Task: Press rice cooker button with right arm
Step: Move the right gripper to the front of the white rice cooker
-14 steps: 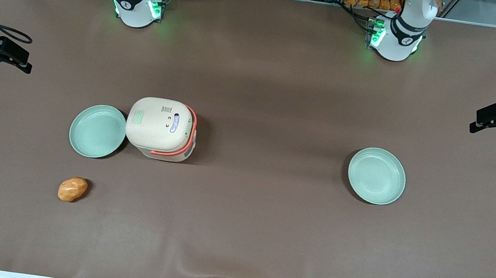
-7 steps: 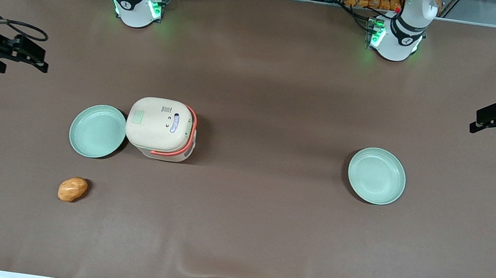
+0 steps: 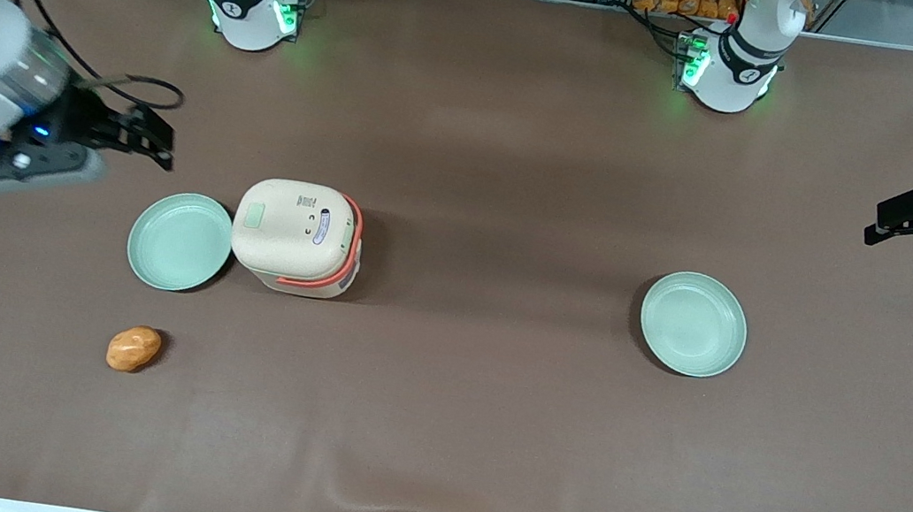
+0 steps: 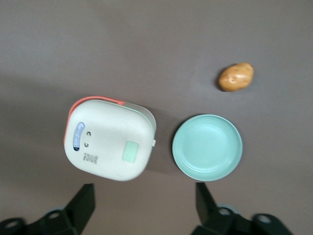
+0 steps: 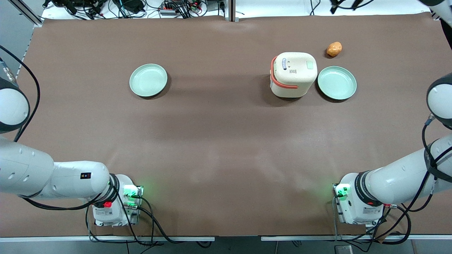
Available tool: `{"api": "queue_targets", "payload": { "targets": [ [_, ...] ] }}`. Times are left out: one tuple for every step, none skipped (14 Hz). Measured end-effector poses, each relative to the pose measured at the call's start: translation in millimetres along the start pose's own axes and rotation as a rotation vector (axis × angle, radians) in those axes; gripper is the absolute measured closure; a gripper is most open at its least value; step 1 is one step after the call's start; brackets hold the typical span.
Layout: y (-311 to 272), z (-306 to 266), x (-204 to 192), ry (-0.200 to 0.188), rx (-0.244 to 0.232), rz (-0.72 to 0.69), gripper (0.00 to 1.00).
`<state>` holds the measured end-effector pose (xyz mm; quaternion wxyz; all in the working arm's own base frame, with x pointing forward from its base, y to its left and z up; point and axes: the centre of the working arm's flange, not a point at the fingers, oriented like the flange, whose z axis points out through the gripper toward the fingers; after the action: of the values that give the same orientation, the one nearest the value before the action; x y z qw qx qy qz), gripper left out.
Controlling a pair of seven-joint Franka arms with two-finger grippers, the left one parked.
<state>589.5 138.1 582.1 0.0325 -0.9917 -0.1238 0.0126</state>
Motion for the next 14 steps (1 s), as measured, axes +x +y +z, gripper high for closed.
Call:
{"api": "queue_targets", "payload": {
  "targets": [
    [-9, 10, 4, -0.015, 0.0, -0.001, 0.29],
    [-16, 21, 8, -0.033, 0.001, -0.002, 0.41],
    [-20, 34, 11, -0.054, 0.001, -0.001, 0.51],
    [-20, 47, 14, -0.077, 0.001, 0.0, 0.63],
    [-20, 60, 17, -0.1, 0.0, 0.003, 0.74],
    [-19, 74, 20, -0.124, -0.001, 0.005, 0.85],
    [-18, 87, 22, -0.146, -0.001, 0.006, 0.95],
    [-19, 101, 24, -0.169, -0.001, 0.007, 0.99],
    [-20, 113, 26, -0.19, 0.002, 0.007, 0.99],
    [-21, 125, 27, -0.209, 0.007, 0.007, 0.99],
    [-23, 136, 29, -0.227, 0.016, 0.008, 0.99],
    [-25, 147, 29, -0.245, 0.025, 0.009, 0.99],
    [-25, 158, 30, -0.266, 0.028, 0.011, 0.99],
    [-25, 170, 30, -0.286, 0.031, 0.014, 0.99]
  ]
}}
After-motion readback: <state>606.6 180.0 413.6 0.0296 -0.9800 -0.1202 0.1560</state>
